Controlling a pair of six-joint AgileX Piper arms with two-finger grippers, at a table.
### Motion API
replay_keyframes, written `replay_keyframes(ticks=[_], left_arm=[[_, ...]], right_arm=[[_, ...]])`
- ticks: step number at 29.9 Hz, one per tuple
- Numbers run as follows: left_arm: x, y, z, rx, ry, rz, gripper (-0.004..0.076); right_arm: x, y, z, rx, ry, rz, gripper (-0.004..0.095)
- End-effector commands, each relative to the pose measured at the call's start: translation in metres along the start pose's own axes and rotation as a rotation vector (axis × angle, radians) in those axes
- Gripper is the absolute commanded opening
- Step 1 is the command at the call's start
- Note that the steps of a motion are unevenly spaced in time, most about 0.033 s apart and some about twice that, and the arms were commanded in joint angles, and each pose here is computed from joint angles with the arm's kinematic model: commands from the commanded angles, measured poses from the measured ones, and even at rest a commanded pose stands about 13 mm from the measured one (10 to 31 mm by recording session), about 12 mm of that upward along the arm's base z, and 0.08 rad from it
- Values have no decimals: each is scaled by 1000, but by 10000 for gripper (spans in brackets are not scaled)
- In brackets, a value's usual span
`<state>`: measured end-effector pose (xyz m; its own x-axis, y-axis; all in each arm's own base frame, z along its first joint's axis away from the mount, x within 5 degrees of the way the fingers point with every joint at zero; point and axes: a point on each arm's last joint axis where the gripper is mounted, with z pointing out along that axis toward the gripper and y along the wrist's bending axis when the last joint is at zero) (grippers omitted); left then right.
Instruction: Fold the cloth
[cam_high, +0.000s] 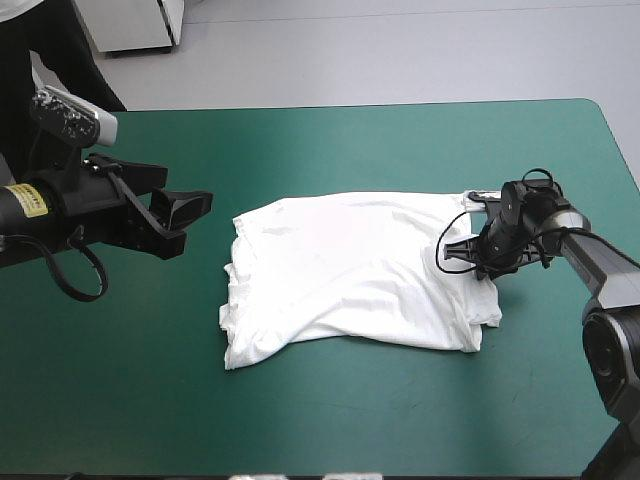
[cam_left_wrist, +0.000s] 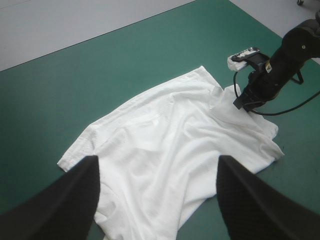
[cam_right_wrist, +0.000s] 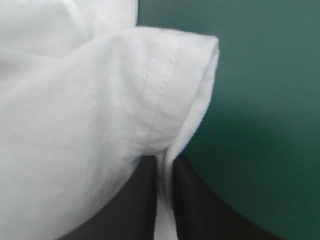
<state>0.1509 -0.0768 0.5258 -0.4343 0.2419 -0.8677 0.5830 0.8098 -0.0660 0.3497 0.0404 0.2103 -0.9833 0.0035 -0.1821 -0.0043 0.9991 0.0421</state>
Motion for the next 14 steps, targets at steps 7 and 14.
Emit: replay_keyframes(ticks=[7,14], left_arm=[[-7,-6,-11,16,-85,2,485],[-7,-9,-11,57,-85,-11,470]], right_arm=[[-9,-2,-28,7,-71,-12,-13],[-18,9,-98,-80,-210,-51,-13]])
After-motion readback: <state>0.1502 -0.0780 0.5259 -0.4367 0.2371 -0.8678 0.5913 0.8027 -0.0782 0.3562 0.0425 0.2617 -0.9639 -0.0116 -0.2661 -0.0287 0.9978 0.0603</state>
